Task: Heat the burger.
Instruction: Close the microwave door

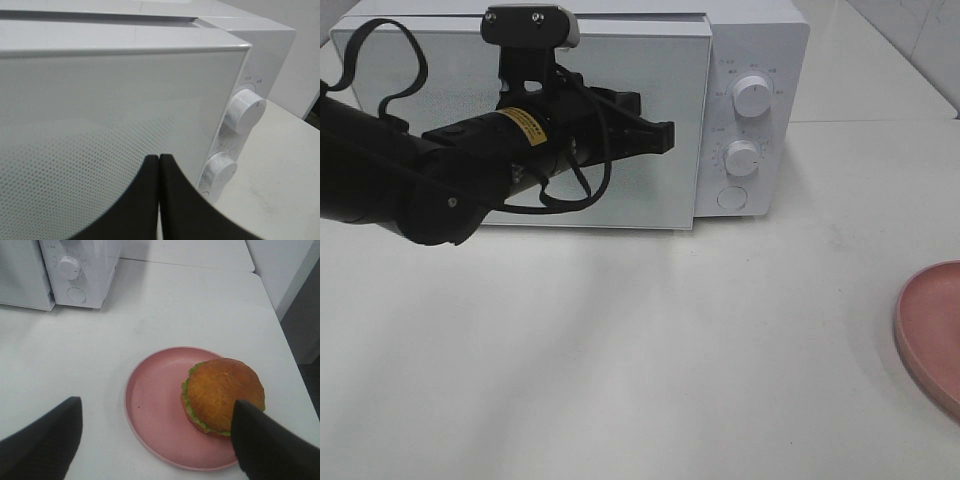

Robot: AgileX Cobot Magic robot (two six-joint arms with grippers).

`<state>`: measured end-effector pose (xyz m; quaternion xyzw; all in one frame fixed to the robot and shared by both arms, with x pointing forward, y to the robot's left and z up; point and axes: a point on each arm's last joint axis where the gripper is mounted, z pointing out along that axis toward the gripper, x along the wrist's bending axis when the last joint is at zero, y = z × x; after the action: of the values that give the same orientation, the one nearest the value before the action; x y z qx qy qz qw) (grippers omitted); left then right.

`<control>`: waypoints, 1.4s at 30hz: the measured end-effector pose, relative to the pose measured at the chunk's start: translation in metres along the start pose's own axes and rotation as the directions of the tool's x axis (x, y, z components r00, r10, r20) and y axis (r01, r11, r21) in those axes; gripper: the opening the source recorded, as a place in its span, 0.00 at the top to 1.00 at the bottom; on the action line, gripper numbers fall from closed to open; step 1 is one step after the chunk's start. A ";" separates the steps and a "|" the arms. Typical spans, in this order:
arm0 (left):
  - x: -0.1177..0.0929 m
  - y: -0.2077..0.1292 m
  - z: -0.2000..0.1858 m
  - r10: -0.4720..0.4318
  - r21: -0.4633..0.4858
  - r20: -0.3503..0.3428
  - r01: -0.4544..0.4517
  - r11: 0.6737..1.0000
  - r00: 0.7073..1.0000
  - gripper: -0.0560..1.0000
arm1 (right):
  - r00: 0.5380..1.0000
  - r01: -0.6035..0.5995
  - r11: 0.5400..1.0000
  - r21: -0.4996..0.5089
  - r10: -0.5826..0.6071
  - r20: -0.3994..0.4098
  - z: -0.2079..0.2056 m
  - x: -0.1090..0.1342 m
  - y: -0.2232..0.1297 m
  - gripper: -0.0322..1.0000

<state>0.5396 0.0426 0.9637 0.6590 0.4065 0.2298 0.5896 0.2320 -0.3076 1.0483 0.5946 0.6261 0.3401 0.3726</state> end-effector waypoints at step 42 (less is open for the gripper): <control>-0.013 0.006 0.077 0.093 0.169 0.037 -0.098 0.981 0.995 0.95 | 1.000 0.000 1.000 0.000 0.000 -0.001 0.000 0.000 0.000 0.24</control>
<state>0.5941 -0.0133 0.9560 0.7289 0.3842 0.2127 0.5252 0.2320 -0.3075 1.0483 0.5946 0.6261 0.3405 0.3722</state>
